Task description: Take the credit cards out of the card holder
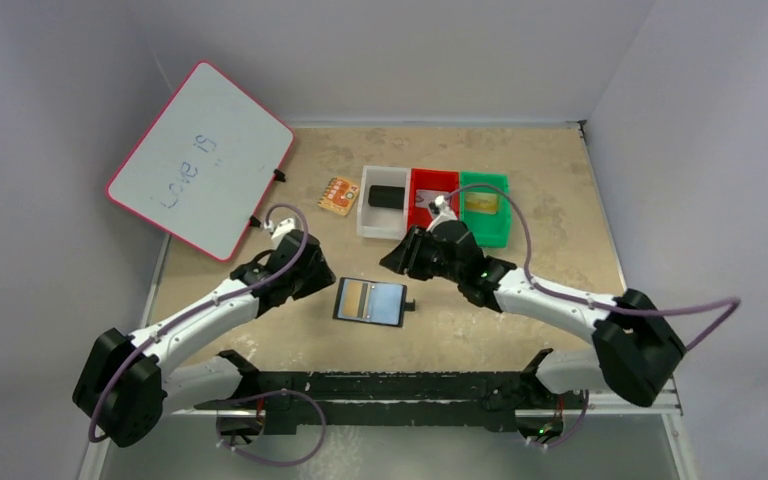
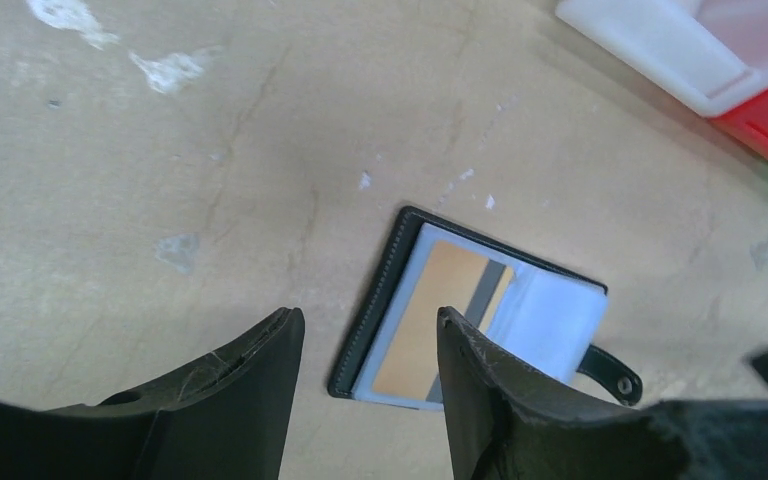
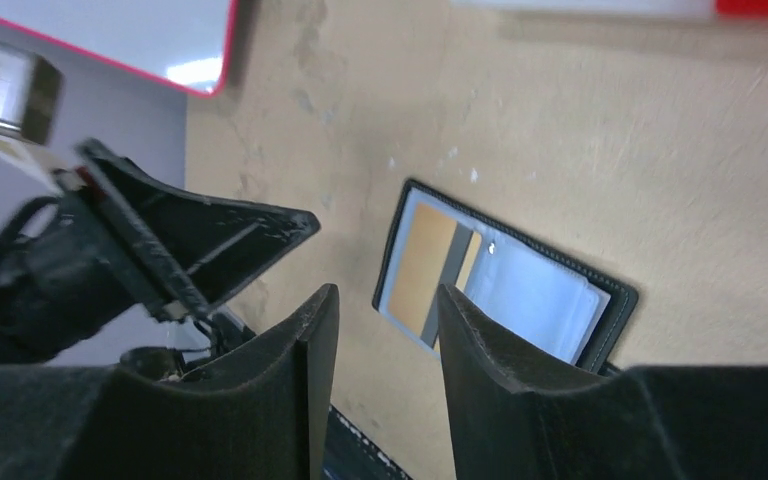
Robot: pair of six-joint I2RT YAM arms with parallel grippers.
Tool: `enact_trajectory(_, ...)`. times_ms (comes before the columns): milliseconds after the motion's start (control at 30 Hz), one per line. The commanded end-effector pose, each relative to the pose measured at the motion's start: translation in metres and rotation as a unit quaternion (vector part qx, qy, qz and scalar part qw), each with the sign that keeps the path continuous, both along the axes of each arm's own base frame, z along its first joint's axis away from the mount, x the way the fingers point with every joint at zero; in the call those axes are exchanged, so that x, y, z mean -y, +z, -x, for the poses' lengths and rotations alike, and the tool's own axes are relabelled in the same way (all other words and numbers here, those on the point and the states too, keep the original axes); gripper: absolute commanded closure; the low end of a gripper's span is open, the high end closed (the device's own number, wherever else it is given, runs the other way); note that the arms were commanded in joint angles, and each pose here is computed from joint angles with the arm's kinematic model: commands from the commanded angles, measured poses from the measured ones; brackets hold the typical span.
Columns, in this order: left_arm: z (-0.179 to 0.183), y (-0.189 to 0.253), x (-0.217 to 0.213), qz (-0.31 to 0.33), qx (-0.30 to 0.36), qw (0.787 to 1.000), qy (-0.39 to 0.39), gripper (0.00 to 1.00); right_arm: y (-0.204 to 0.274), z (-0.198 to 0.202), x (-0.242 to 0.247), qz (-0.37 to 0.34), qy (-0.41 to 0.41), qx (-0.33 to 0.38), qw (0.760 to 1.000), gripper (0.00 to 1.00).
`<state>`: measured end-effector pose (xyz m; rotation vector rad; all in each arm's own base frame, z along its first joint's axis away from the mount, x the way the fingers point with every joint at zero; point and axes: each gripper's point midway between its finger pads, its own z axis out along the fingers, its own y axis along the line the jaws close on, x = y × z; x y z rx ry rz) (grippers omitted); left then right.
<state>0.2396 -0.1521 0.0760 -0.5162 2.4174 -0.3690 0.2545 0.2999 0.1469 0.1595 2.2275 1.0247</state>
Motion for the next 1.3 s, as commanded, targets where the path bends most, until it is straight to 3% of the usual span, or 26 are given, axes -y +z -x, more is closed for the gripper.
enact_trajectory(0, -0.006, 0.018, 0.027, 0.053, 0.020, 0.997, -0.046, 0.51, -0.007, 0.019, -0.034, -0.076, 0.081, -0.025, 0.994, 0.59)
enact_trajectory(233, -0.005, 0.013, 0.042, 0.068, 0.006, 0.994, -0.082, 0.55, -0.040, 0.026, -0.063, -0.073, 0.110, -0.073, 0.989, 0.66)
enact_trajectory(500, 0.004, 0.000, 0.055, 0.081, -0.021, 0.989, -0.120, 0.58, -0.078, 0.032, -0.072, -0.050, 0.089, -0.128, 0.986, 0.75)
enact_trajectory(700, 0.009, -0.010, 0.059, 0.082, -0.038, 0.986, -0.140, 0.58, -0.094, 0.031, -0.062, -0.020, 0.063, -0.146, 0.987, 0.72)
enact_trajectory(867, 0.014, -0.019, 0.064, 0.088, -0.056, 0.982, -0.155, 0.58, -0.109, 0.040, -0.066, -0.021, 0.088, -0.162, 0.983, 0.71)
enact_trajectory(1267, 0.028, -0.040, 0.058, 0.065, -0.093, 0.979, -0.172, 0.59, -0.128, 0.048, -0.062, -0.021, 0.085, -0.191, 0.978, 0.74)
